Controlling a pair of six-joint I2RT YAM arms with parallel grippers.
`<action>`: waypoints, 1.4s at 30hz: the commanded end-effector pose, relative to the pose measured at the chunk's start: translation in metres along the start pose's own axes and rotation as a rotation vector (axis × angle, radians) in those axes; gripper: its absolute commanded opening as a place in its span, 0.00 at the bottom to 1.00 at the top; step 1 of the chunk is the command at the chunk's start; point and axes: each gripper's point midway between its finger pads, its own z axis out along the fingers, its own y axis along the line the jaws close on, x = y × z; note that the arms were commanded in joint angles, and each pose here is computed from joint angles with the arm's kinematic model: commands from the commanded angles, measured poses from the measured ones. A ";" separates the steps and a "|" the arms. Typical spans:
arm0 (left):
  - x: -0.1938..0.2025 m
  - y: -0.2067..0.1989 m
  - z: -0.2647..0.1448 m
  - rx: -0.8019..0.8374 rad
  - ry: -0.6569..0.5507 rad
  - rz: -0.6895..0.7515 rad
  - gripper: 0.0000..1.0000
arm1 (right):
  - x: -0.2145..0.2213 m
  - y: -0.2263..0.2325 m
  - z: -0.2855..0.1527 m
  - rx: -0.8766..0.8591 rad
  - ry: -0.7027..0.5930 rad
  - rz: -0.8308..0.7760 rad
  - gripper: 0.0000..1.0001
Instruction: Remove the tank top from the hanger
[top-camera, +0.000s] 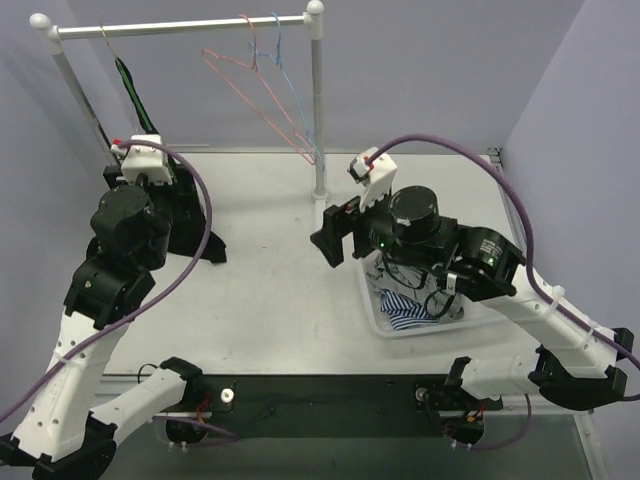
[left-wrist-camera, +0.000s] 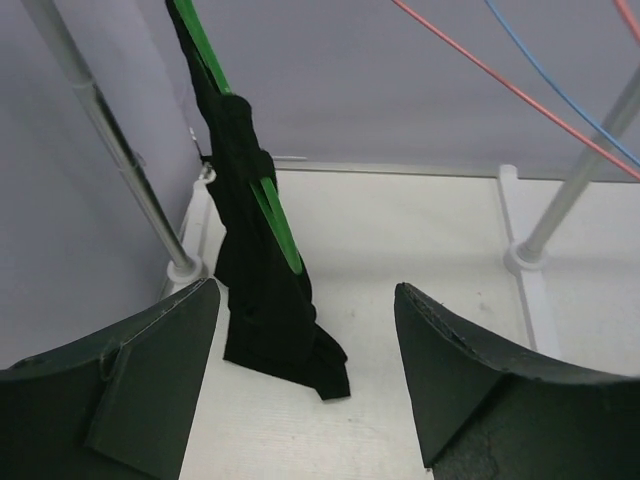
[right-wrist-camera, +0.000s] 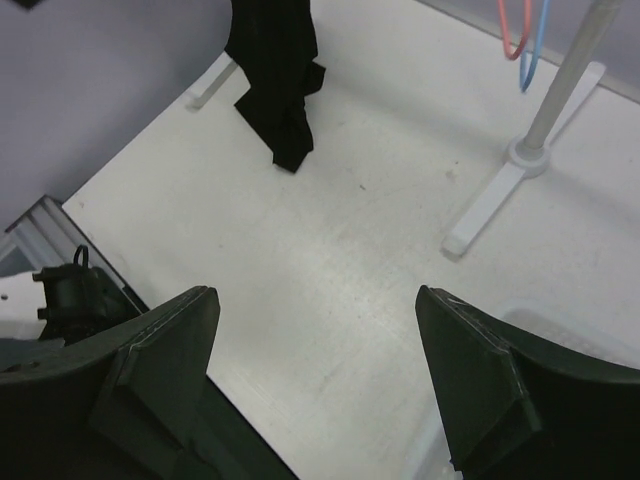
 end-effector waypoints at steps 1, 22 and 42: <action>-0.054 0.023 0.022 -0.153 -0.123 -0.041 0.80 | 0.017 0.013 0.003 -0.015 0.011 0.021 0.81; -0.046 0.064 0.138 -0.251 0.079 -0.037 0.66 | 0.039 0.027 -0.014 -0.035 0.030 -0.048 0.79; -0.082 0.062 0.150 -0.213 0.015 -0.036 0.00 | 0.048 0.035 -0.004 -0.031 0.054 -0.074 0.80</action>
